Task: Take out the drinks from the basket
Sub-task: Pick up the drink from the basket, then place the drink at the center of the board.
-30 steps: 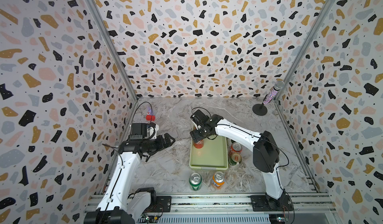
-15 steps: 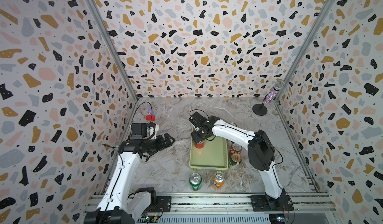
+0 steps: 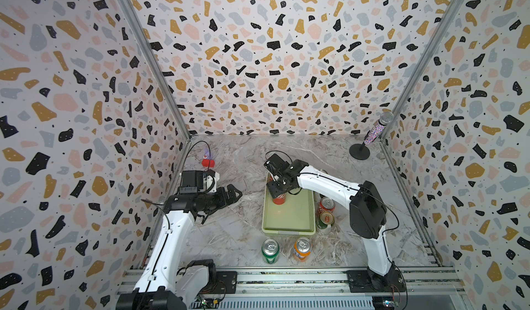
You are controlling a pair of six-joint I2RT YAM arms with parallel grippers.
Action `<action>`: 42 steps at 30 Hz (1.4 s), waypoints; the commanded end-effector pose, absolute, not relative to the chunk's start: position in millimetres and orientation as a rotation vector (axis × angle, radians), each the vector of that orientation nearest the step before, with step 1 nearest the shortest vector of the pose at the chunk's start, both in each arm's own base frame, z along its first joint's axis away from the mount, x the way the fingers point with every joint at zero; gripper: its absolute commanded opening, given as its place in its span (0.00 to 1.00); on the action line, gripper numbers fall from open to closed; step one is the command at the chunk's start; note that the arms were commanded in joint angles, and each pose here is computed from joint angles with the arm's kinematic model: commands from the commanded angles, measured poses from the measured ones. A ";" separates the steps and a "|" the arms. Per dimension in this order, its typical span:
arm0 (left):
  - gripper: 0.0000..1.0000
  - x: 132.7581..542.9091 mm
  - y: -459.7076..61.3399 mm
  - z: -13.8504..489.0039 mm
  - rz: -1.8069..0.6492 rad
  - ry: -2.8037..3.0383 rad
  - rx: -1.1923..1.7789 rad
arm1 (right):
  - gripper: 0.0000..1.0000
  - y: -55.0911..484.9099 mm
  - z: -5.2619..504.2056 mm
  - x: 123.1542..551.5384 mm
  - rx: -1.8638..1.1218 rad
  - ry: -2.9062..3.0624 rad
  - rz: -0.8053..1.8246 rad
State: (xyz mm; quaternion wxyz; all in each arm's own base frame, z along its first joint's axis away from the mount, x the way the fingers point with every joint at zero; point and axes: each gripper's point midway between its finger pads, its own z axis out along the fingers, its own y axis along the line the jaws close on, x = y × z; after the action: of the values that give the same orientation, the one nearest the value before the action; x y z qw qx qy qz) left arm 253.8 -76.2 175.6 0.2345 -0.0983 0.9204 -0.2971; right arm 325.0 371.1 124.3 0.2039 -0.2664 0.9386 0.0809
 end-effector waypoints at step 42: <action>1.00 266.8 -11.3 189.5 -0.701 2.384 -0.569 | 0.29 491.1 212.4 264.3 -1.031 2.289 0.482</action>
State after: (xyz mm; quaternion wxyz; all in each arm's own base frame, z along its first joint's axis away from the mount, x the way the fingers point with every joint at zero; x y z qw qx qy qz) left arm 263.9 -18.7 178.1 0.2674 -0.2085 0.9002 -0.2732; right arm 262.9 480.4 167.0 0.2414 -0.3924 0.8747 0.1503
